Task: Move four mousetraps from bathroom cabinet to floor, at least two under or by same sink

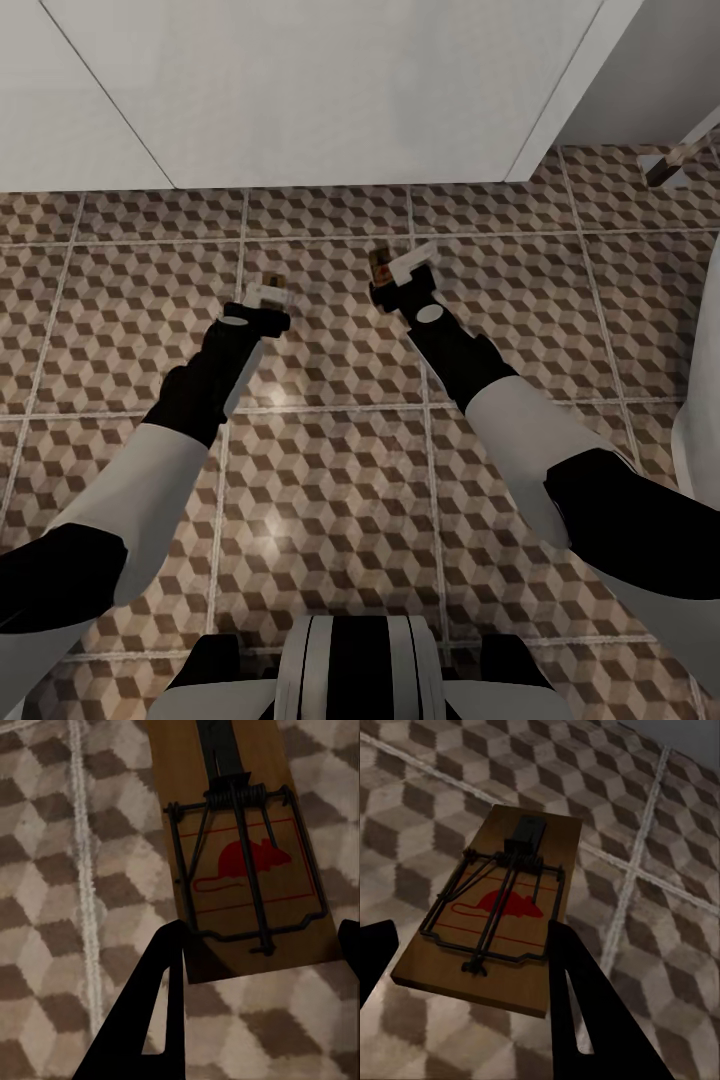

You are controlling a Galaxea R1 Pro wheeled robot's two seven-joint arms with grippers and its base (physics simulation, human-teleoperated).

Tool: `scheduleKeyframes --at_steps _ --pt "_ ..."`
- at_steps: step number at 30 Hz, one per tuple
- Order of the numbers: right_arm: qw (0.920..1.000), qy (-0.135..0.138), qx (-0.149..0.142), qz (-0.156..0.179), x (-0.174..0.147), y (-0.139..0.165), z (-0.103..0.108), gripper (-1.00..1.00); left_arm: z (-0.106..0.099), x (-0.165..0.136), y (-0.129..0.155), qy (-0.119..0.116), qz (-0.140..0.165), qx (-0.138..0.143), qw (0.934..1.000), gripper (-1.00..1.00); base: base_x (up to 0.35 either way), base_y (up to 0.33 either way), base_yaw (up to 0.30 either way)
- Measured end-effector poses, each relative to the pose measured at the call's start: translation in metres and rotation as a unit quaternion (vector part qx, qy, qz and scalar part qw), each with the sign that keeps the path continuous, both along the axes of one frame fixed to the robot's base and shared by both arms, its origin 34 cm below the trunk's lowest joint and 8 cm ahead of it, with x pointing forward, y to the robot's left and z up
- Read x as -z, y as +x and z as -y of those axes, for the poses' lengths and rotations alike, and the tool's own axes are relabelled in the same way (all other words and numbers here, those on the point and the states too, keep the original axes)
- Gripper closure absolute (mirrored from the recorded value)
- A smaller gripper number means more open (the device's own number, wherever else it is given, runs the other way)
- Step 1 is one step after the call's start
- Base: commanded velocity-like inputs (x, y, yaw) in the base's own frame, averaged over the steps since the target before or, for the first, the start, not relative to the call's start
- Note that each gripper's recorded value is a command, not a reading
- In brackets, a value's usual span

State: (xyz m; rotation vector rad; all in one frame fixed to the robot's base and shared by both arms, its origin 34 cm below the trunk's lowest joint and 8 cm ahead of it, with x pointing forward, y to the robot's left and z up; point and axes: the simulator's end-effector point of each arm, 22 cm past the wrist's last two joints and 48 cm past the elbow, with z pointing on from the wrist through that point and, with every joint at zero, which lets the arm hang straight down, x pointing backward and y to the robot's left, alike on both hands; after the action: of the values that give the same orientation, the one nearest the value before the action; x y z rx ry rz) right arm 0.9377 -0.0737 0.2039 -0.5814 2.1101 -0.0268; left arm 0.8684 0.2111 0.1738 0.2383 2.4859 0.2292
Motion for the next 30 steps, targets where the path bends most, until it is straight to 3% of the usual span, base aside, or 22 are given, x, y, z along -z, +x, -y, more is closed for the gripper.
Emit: scheduleKeyframes --at_steps 3,9,16,23,30 --pt "0.9999 0.006 0.003 -0.012 0.007 -0.005 0.001 1.0 -0.001 -0.006 0.005 -0.017 0.006 -0.007 0.9998 1.0 0.0 0.0 0.0" --pt "0.9962 0.017 0.023 -0.082 0.056 -0.041 0.012 1.0 0.005 -0.017 0.013 -0.043 0.017 -0.001 0.9989 1.0 0.0 0.0 0.0" --pt "0.9939 0.019 0.03 -0.105 0.073 -0.056 0.017 1.0 0.009 -0.044 0.028 -0.052 0.049 0.002 0.9974 1.0 0.0 0.0 0.0" --pt "0.9954 0.03 0.029 -0.086 0.069 -0.052 0.015 1.0 0.01 -0.049 0.03 -0.053 0.055 0.004 0.9971 1.0 0.0 0.0 0.0" --pt "0.9972 0.042 0.026 -0.055 0.047 -0.034 0.007 1.0 0.0 0.001 0.001 -0.041 -0.007 -0.003 0.9991 1.0 0.0 0.0 0.0"
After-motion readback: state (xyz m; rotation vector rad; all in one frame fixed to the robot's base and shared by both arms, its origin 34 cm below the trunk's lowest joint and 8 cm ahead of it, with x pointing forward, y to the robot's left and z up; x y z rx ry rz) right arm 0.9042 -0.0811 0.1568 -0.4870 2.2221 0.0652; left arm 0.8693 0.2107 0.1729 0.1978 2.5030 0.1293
